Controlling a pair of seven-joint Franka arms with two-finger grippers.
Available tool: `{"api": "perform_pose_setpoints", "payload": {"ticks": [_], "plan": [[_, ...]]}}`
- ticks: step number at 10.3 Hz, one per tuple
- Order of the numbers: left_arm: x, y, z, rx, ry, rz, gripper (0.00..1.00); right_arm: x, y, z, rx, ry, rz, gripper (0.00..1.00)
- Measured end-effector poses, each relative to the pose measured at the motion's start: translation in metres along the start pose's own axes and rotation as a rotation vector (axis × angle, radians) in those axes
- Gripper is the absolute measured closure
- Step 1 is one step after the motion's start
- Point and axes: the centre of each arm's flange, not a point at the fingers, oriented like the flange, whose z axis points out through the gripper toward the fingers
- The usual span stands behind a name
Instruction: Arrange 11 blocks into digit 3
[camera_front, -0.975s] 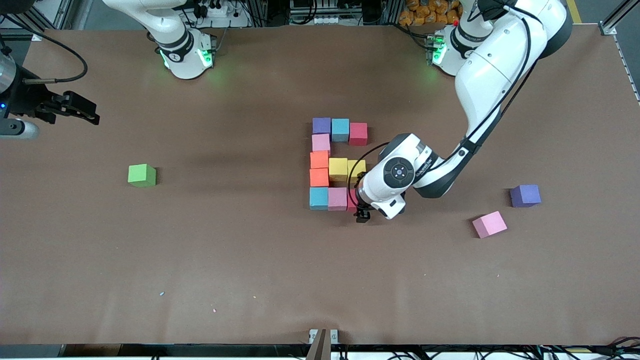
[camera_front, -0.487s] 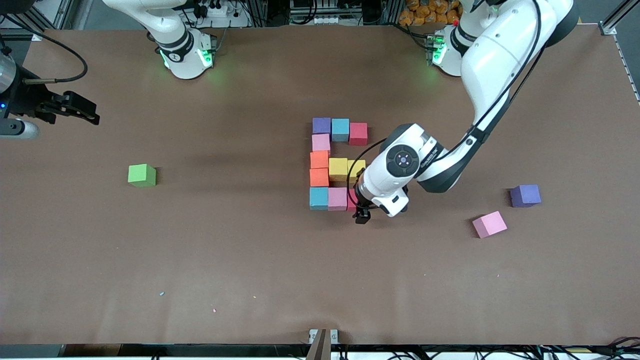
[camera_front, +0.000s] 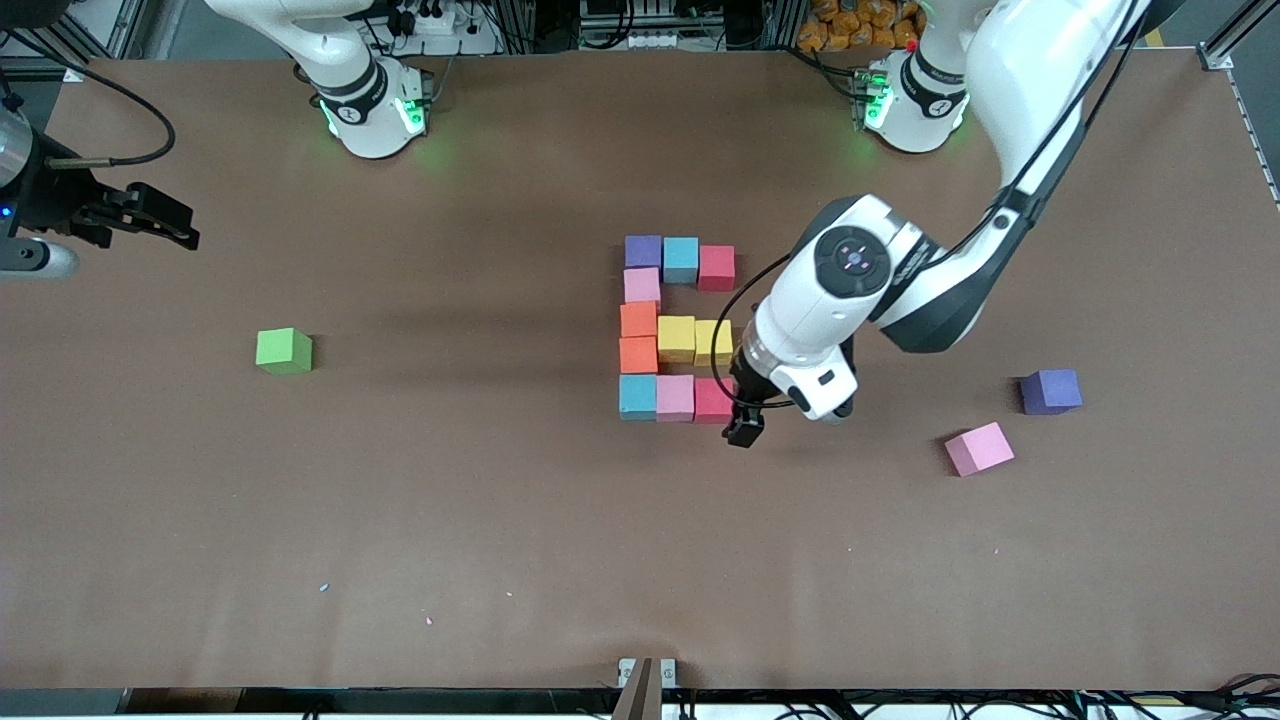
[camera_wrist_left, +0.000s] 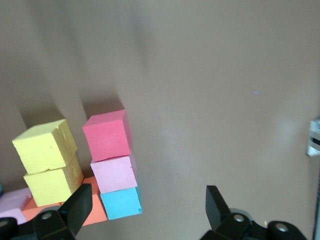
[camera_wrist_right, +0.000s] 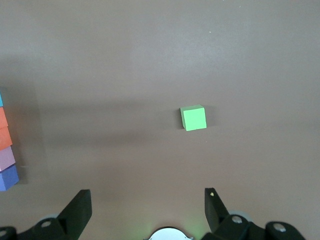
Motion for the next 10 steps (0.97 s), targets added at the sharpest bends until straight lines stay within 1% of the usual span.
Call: {"api": "perform_pose_setpoints", "payload": {"ticks": [2, 4, 6, 8, 10], "plan": [[-0.006, 0.0, -0.038, -0.04, 0.016, 0.114, 0.0, 0.0, 0.0, 0.0, 0.0, -0.001, 0.0, 0.0], [-0.011, -0.003, -0.07, -0.063, 0.049, 0.226, 0.0, 0.0, 0.0, 0.001, 0.0, -0.001, 0.0, 0.0], [0.003, -0.001, -0.096, -0.077, 0.08, 0.313, 0.0, 0.001, 0.0, 0.001, 0.0, -0.002, 0.001, 0.0], [0.022, 0.001, -0.117, -0.062, 0.116, 0.428, 0.0, 0.001, 0.001, 0.001, 0.0, -0.003, 0.001, 0.0], [0.04, 0.002, -0.131, -0.044, 0.146, 0.504, 0.0, 0.001, 0.001, 0.002, 0.0, -0.003, 0.001, 0.0]]}}
